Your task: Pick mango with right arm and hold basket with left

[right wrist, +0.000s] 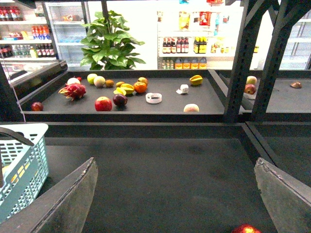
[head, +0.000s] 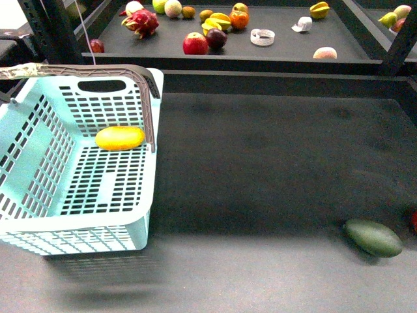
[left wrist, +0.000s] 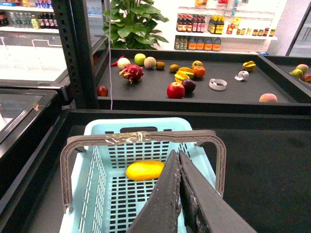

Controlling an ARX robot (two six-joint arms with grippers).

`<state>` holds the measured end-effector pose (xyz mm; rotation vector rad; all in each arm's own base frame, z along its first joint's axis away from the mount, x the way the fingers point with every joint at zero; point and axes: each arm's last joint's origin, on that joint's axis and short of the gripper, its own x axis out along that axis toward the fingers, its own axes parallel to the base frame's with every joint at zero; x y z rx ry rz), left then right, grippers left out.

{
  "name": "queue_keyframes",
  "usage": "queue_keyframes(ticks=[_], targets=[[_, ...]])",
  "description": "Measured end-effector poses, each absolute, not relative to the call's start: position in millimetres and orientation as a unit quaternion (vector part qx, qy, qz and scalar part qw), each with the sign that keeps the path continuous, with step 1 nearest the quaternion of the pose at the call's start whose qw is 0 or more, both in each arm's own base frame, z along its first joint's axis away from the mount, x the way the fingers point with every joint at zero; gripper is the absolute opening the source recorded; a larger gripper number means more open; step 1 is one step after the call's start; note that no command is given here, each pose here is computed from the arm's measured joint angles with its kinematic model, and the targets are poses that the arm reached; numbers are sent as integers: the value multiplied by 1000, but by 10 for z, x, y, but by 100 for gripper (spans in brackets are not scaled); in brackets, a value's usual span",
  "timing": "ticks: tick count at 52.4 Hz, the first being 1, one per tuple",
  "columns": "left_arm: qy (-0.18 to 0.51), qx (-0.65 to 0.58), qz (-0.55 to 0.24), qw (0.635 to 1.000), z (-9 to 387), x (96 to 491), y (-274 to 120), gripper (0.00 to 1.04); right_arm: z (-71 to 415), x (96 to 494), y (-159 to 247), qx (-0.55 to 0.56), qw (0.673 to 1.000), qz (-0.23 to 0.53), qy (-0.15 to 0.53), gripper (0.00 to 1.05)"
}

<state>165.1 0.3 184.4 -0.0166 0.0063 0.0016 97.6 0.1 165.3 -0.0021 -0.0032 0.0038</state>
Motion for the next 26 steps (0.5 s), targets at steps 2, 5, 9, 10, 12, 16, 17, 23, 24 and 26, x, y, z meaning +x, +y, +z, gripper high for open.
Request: queue_keyframes(ticks=[2,5,9,10,12,16,17,23,24,26], targets=[[3,-7,1,1000,1827,1612,3,2,1653,976,1,-1,1000,2,-2,96],[3,-6,0,1000,1808,1568,2,2,1653,976,1,-1,1000,2,-2,96],[3,-5,0,1000,1787,1521,2,2,1653,976,1,-1,1000,2,-2,96],[3,-5,0,1000,1782,1508,2,2,1653,976,1,-1,1000,2,-2,96],[4,-5,1,1000,1771,1484,2,2,1653,976,1,-1,1000,2,-2,96],[3,-5,1,1000,1755,1437,2,2,1653,976,1,-1,1000,2,-2,96],[3,-5,1,1000,1751,1426,2,2,1653,976,1,-1,1000,2,-2,96],[-4,-4,-1,1000,1693,1374,0,2,1653,976,1,-1,1000,2,-2,96],[-5,-4,1,1000,1696,1370,1,2,1653,976,1,-1,1000,2,-2,96],[-4,-4,0,1000,1698,1357,1,2,1653,976,1,-1,1000,2,-2,96]])
